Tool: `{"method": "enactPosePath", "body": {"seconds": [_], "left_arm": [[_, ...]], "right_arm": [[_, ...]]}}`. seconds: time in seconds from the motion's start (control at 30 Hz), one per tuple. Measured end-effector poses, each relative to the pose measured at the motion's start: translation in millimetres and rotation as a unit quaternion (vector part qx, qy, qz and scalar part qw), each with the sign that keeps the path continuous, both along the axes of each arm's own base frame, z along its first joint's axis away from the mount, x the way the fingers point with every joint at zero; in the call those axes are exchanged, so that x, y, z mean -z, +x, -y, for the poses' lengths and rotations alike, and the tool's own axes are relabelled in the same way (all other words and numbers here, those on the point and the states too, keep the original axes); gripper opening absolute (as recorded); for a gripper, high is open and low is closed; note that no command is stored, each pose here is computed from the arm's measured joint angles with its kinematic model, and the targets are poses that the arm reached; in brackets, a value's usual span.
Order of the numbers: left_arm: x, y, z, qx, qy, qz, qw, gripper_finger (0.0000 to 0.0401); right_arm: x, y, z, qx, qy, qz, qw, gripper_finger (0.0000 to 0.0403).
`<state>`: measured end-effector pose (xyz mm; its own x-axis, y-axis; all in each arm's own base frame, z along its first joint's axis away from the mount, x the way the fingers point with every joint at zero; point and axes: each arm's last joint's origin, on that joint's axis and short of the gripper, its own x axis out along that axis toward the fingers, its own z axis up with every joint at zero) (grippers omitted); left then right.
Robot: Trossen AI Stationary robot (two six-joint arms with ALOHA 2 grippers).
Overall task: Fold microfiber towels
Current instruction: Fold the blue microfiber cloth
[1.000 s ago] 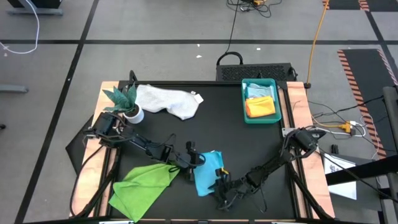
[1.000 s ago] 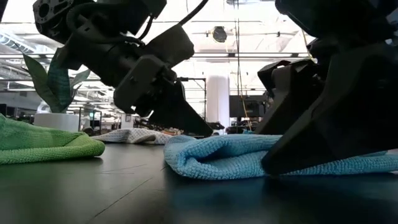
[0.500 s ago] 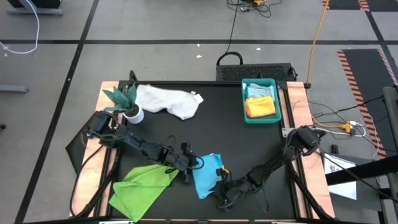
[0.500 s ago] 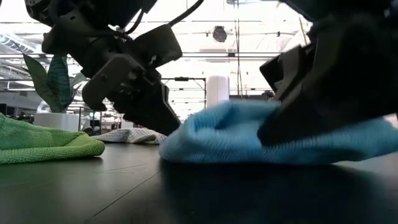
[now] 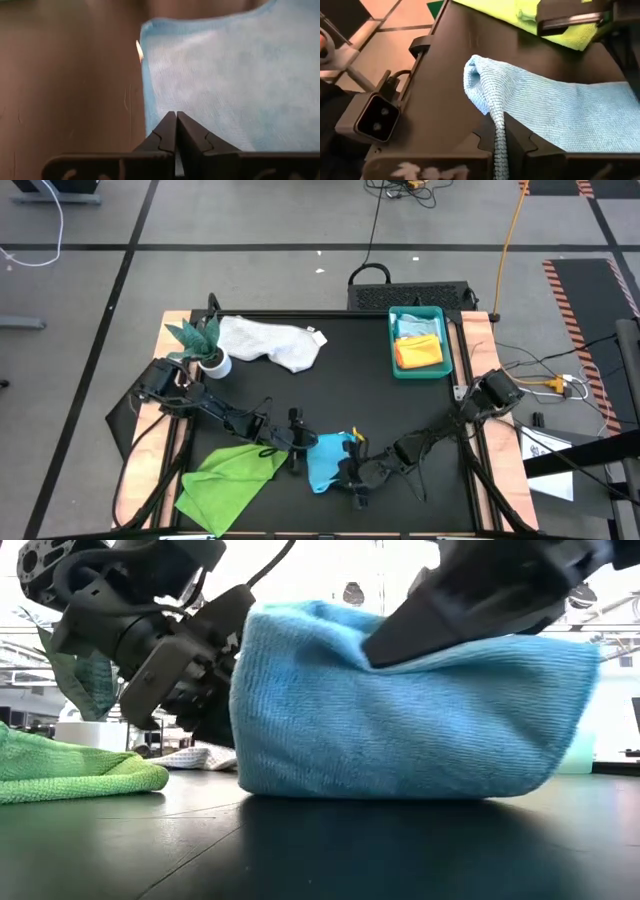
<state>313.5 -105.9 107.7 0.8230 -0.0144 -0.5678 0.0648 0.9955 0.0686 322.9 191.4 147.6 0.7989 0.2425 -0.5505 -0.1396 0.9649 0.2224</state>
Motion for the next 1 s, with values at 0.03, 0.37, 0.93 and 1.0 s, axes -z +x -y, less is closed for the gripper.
{"method": "enactPosePath", "body": {"seconds": [0.03,0.37,0.93,1.0], "left_arm": [[1.5,-1.3,-0.5,0.000,0.001,-0.004,1.000,0.0015],[2.3,-1.3,-0.5,0.000,0.001,-0.004,1.000,0.0018],[3.3,-3.2,16.4,0.041,0.006,0.020,0.999,0.0016],[-3.2,-2.9,20.0,0.043,0.008,0.035,0.998,0.0008]], "right_arm": [[0.1,2.2,3.6,0.000,0.004,-0.003,1.000,0.0008],[1.8,15.5,34.8,0.040,0.044,-0.039,0.997,0.0008],[-27.0,-13.0,53.7,0.060,0.061,-0.049,0.995,0.0008],[-21.1,-16.6,57.7,0.068,0.069,-0.054,0.994,0.0009]]}}
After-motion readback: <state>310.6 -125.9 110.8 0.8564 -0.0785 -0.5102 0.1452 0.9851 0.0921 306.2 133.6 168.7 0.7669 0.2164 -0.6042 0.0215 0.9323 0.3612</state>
